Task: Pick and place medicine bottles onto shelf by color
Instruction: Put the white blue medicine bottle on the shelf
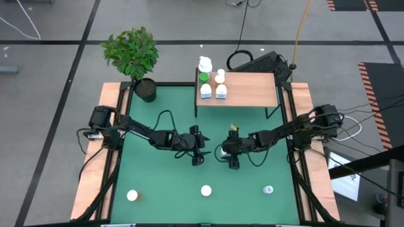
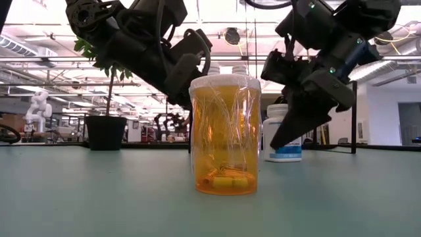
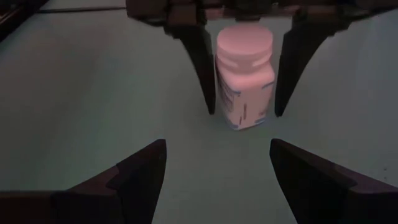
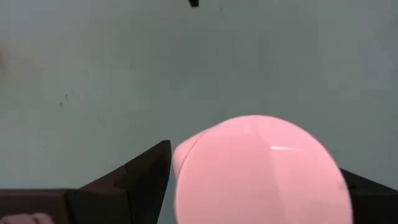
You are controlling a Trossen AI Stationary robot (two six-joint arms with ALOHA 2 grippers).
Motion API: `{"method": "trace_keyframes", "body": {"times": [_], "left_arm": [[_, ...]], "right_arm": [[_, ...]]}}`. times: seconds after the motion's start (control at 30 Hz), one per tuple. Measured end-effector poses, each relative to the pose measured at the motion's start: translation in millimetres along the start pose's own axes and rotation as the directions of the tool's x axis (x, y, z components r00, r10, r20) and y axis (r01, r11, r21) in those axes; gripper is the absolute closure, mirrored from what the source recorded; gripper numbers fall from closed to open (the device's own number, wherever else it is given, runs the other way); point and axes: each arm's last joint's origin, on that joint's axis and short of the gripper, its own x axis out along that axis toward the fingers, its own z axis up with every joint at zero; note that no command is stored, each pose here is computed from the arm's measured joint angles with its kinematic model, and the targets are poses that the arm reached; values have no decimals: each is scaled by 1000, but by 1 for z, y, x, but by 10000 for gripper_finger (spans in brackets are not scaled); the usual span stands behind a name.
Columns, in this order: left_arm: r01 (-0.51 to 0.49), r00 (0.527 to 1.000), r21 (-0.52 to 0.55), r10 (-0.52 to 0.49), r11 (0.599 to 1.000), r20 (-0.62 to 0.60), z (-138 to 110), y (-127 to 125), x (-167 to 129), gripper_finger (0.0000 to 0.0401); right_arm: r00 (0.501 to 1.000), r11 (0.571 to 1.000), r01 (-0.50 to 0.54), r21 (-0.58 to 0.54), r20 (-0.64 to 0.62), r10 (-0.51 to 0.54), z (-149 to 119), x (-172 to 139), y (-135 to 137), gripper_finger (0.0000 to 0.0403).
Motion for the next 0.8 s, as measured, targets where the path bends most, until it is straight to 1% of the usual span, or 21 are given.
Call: {"method": "trace_keyframes", "body": {"times": [0.1, 0.23, 0.33, 0.4, 0.47, 0.53, 0.67, 0.8], "left_arm": [[-13, 1000, 3, 13, 1000, -18, -2, 0, 0, 112], [-21, 999, 5, 21, 1000, -25, -2, 1, 0, 112], [-21, 999, 6, 21, 1000, -30, -3, 1, 0, 112], [-21, 999, 7, 21, 1000, -38, -4, 1, 0, 112], [-21, 999, 8, 21, 1000, -39, -4, 1, 0, 112], [-21, 999, 11, 21, 1000, -39, -4, 1, 0, 112], [-21, 999, 11, 21, 1000, -39, -4, 1, 0, 112], [-21, 999, 11, 21, 1000, -40, -4, 1, 0, 112]], "right_arm": [[1000, 1000, -1, -17, 2, 1, 2, -6, 0, 140], [999, 999, -9, -43, 50, 11, 10, -26, -1, 140], [996, 996, -38, -77, 75, 44, 15, -41, -1, 140], [995, 994, -59, -88, 80, 67, 16, -46, -1, 140], [995, 993, -60, -104, 76, 68, 16, -49, -1, 142], [996, 992, -58, -115, 65, 66, 15, -49, -1, 149], [998, 990, -51, -129, 40, 56, 12, -49, -3, 174], [998, 993, -40, -111, 45, 45, 13, -49, -7, 199]]}}
